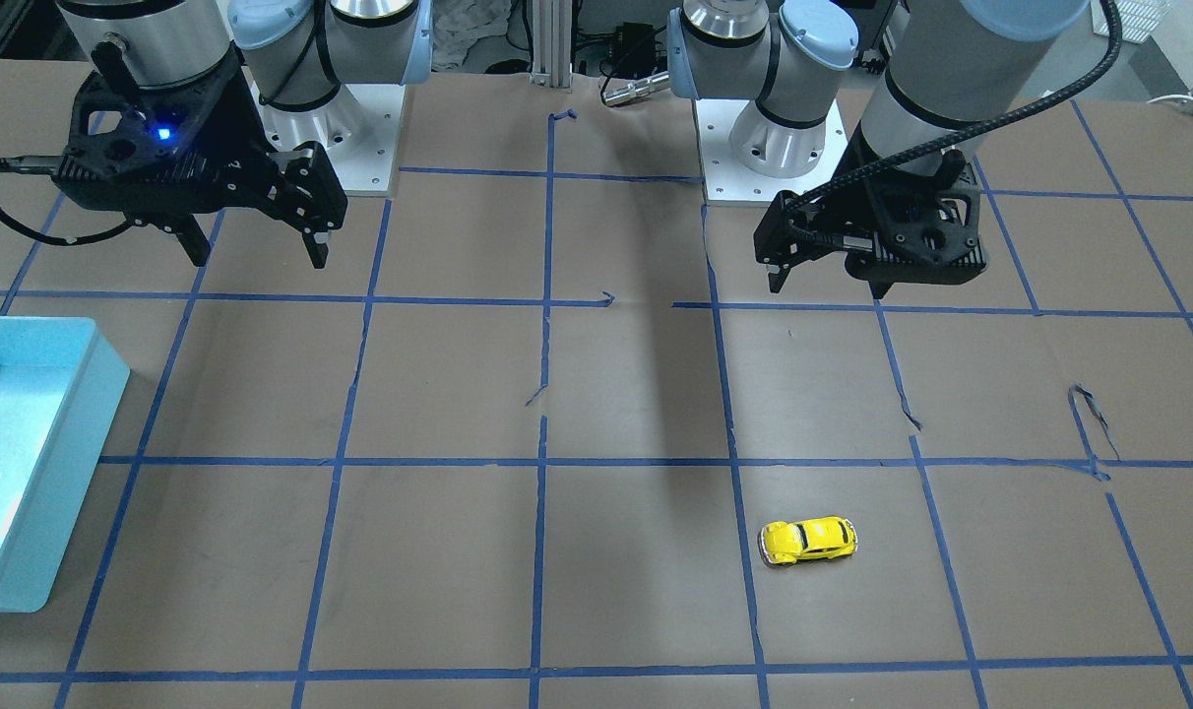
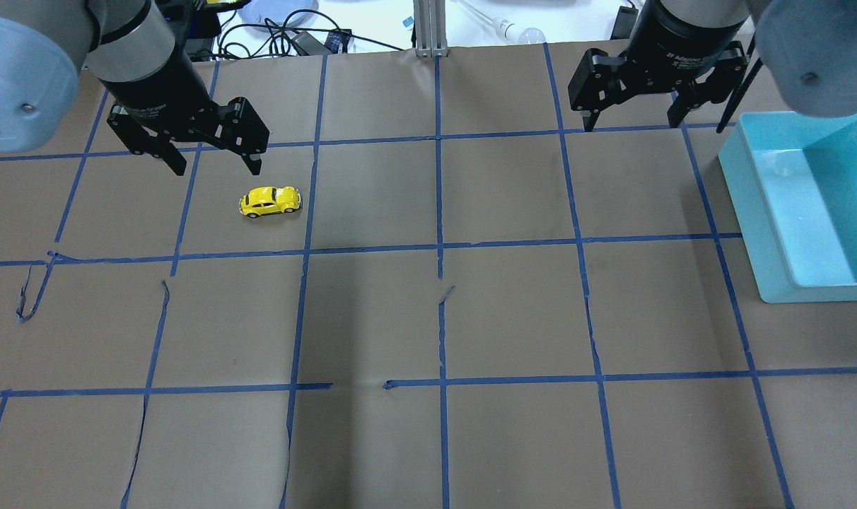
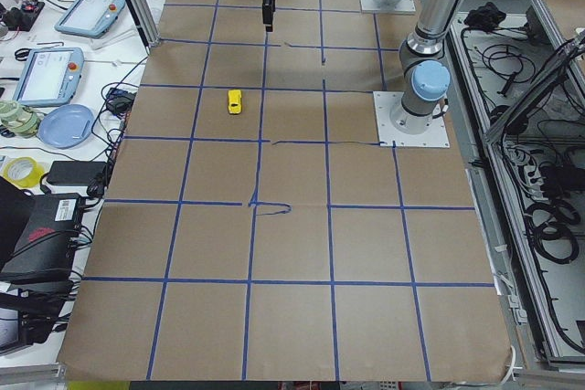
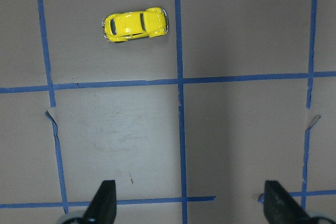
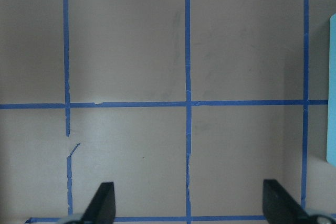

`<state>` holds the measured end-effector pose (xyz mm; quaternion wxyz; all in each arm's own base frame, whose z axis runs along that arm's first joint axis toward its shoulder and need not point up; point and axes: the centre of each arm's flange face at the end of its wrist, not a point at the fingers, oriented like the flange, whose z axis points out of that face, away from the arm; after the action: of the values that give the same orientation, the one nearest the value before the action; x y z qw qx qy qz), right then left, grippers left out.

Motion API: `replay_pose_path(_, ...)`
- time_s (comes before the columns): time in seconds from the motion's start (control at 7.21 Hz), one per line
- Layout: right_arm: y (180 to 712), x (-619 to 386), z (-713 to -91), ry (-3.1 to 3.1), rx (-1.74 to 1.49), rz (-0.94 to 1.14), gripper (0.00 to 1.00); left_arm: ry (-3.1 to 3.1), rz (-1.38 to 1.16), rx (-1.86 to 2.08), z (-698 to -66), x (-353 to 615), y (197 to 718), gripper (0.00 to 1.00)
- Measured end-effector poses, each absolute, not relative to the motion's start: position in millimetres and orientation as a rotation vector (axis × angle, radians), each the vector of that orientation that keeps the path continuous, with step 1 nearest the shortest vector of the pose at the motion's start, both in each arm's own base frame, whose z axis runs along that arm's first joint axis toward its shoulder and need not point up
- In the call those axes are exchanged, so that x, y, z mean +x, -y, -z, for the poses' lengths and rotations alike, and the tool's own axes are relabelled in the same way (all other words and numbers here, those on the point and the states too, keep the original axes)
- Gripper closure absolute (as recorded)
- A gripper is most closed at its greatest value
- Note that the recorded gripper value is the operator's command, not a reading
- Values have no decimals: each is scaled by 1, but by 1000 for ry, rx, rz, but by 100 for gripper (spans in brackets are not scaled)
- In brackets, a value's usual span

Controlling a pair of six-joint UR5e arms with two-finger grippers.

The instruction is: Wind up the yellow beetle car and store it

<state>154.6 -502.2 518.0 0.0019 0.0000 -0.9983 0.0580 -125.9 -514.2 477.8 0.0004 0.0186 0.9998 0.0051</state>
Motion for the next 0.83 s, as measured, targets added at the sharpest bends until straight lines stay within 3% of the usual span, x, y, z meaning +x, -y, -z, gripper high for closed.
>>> replay_pose_path(0.83, 502, 154, -519, 3130, 0, -184, 0, -3139, -1, 59, -483, -126, 512, 0)
